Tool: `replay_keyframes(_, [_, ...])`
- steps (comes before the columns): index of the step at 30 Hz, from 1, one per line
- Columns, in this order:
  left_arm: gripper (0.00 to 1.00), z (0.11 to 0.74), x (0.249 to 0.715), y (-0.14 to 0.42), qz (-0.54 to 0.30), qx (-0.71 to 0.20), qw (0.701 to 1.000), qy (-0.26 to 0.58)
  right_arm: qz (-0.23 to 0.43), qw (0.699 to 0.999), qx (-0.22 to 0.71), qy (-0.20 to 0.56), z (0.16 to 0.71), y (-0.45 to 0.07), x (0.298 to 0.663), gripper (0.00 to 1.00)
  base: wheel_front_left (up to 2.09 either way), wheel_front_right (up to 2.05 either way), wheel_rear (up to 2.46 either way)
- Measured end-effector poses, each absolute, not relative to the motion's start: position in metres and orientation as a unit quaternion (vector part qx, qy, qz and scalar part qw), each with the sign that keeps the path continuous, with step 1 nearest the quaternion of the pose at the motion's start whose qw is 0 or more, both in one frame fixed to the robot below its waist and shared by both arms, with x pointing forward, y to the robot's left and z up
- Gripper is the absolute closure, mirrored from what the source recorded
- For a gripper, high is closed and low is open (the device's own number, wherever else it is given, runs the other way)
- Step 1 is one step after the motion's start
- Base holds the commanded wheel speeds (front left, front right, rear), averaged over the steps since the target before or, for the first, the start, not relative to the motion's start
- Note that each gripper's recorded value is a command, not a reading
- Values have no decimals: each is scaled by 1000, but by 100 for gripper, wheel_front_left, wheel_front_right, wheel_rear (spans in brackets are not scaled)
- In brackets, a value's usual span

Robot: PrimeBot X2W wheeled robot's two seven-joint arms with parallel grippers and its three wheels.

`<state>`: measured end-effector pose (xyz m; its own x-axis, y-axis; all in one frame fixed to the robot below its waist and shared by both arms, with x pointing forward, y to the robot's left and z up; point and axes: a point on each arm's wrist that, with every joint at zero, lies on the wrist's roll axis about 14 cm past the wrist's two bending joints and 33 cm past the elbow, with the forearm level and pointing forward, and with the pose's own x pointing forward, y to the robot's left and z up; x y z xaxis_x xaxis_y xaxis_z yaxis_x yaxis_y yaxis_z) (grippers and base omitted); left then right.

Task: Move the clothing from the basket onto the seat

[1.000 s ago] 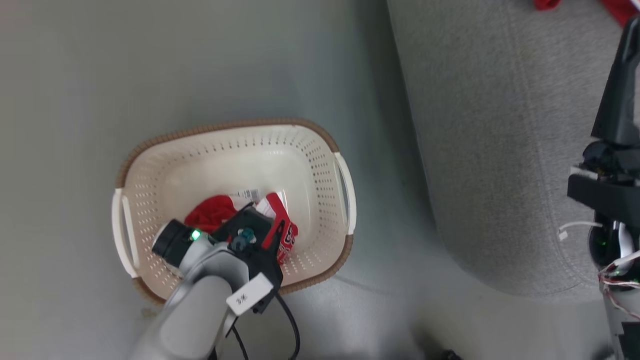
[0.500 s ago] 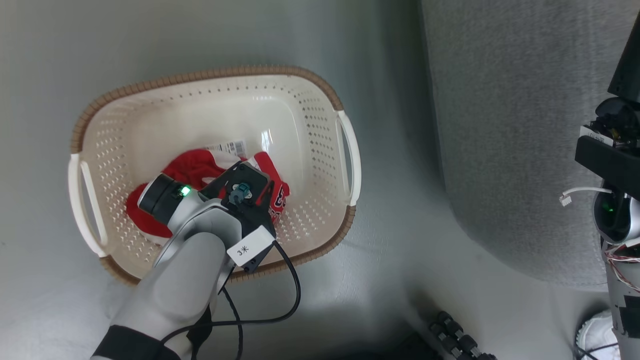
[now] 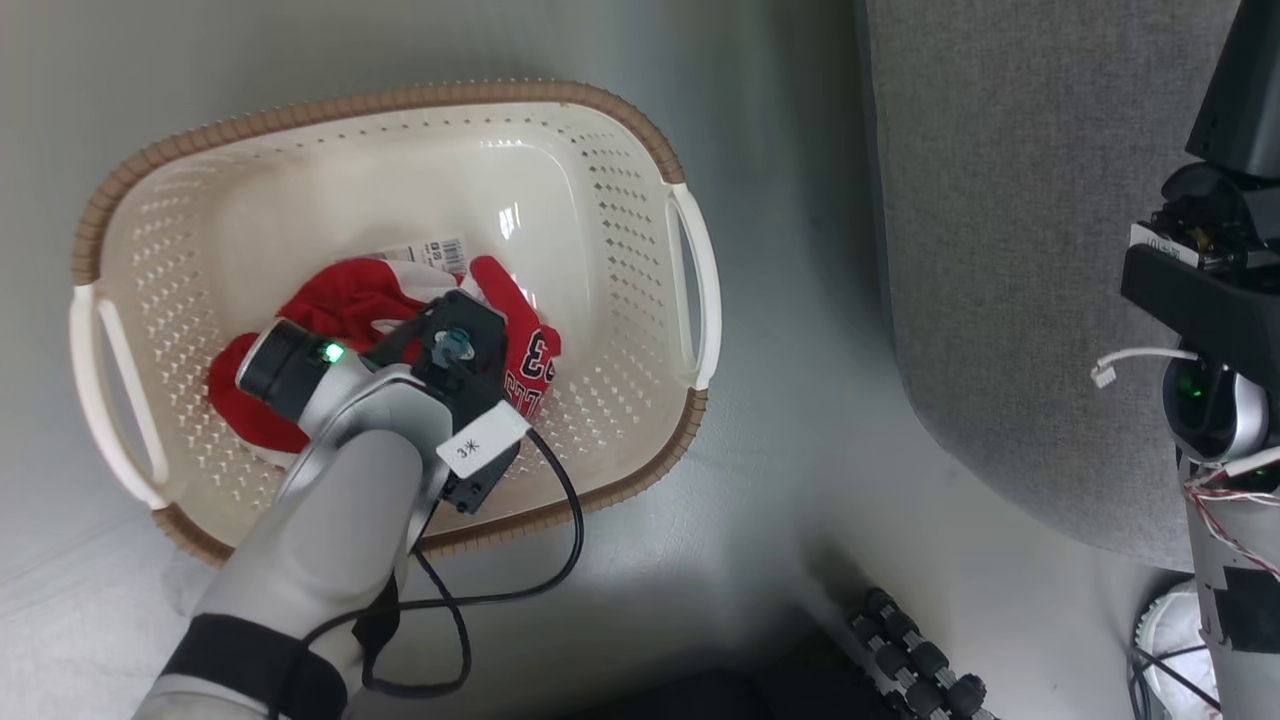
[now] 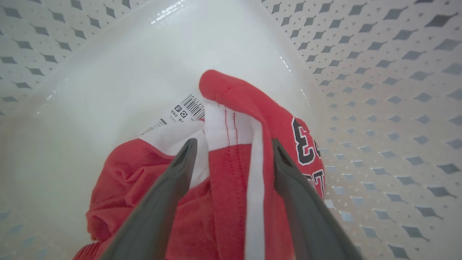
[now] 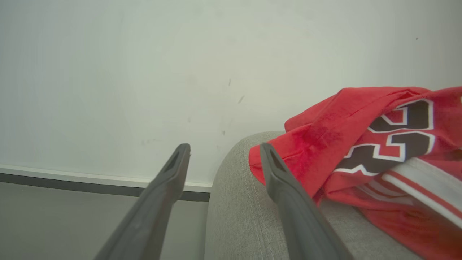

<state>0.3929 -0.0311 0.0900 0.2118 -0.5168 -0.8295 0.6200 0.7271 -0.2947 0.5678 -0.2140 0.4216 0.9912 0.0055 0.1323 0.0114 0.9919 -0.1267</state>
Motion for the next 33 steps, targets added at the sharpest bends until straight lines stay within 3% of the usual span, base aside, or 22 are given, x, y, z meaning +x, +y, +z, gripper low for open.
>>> replay_keyframes(4, [0,83,388,-31,-366,53,770,520,0,996,-66,-63,418,-215,569,0,0,0,0])
replay_keyframes(5, [10,82,386,-30,-365,54,769,523,1,996,-67,-62,417,-215,569,0,0,0,0])
replay_keyframes(6, [52,81,385,-29,-363,56,768,525,1,996,-67,-60,416,-215,569,0,0,0,0])
replay_keyframes(7, [71,80,384,-29,-363,57,767,526,0,996,-68,-58,415,-216,569,0,0,0,0])
replay_keyframes(8, [100,80,383,-29,-363,57,766,528,0,996,-68,-57,414,-216,569,0,0,0,0])
replay_keyframes(14, [100,85,386,-31,-368,56,770,518,2,996,-66,-53,414,-214,568,0,0,0,0])
replay_keyframes(33, [100,175,467,-31,-331,-22,873,357,19,999,-40,-26,415,-198,563,0,0,0,0])
